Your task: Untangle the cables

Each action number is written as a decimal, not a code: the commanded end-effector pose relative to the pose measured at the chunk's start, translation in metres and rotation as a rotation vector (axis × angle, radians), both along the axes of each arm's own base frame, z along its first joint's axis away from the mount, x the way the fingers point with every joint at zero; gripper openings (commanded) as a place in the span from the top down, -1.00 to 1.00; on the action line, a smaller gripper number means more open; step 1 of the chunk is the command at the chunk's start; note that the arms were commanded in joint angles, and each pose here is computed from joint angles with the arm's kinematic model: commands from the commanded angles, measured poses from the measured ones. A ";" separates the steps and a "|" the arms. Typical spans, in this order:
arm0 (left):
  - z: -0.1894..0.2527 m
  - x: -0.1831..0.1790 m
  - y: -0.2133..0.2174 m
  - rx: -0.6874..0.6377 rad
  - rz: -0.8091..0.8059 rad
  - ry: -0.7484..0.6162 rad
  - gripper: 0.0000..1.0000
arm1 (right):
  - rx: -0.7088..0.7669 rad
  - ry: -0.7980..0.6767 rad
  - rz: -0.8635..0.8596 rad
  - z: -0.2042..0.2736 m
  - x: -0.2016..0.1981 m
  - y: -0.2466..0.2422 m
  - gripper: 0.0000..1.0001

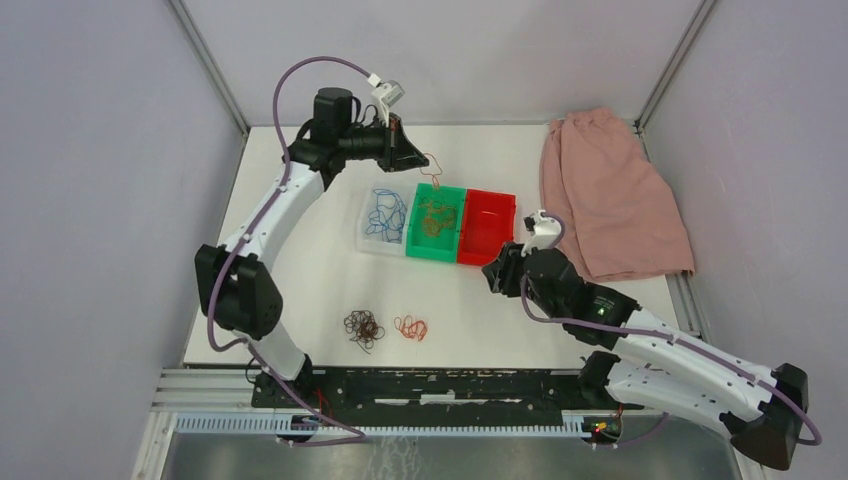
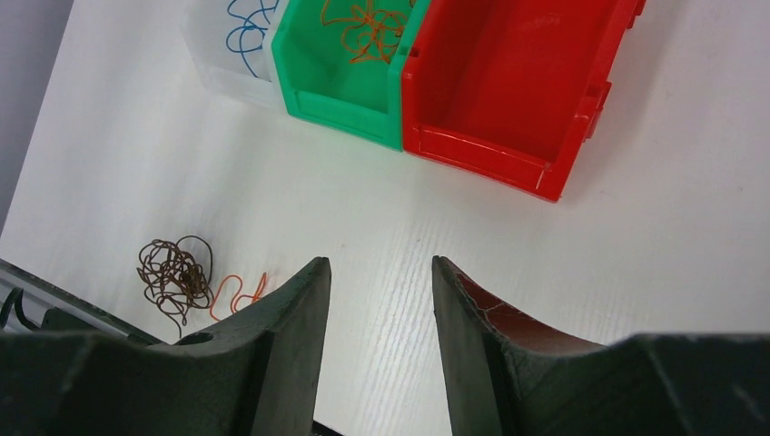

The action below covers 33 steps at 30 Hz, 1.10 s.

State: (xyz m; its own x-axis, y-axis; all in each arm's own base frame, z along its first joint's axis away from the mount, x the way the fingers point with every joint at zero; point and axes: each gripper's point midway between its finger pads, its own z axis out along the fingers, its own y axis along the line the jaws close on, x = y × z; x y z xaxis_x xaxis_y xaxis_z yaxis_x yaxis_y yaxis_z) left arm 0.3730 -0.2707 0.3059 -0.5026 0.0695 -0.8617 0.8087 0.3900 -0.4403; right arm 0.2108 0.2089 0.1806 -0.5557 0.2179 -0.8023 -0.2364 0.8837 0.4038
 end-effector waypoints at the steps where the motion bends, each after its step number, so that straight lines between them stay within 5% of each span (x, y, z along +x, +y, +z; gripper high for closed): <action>1: -0.025 0.027 -0.004 0.128 0.008 -0.107 0.94 | -0.014 -0.044 -0.022 0.026 0.003 -0.009 -0.03; 11: -0.103 0.044 -0.019 0.252 0.047 -0.063 0.94 | -0.055 -0.028 -0.021 0.023 0.000 -0.017 -0.04; 22: -0.132 0.057 -0.027 0.291 0.093 -0.042 0.94 | -0.064 -0.012 -0.020 0.019 -0.001 -0.018 -0.05; 31: -0.195 0.049 0.008 0.541 0.169 -0.021 0.92 | -0.097 0.009 0.026 0.027 -0.008 -0.019 -0.06; 33: -0.200 0.044 0.005 0.536 0.150 -0.006 0.78 | -0.100 0.014 0.029 0.027 -0.009 -0.020 -0.06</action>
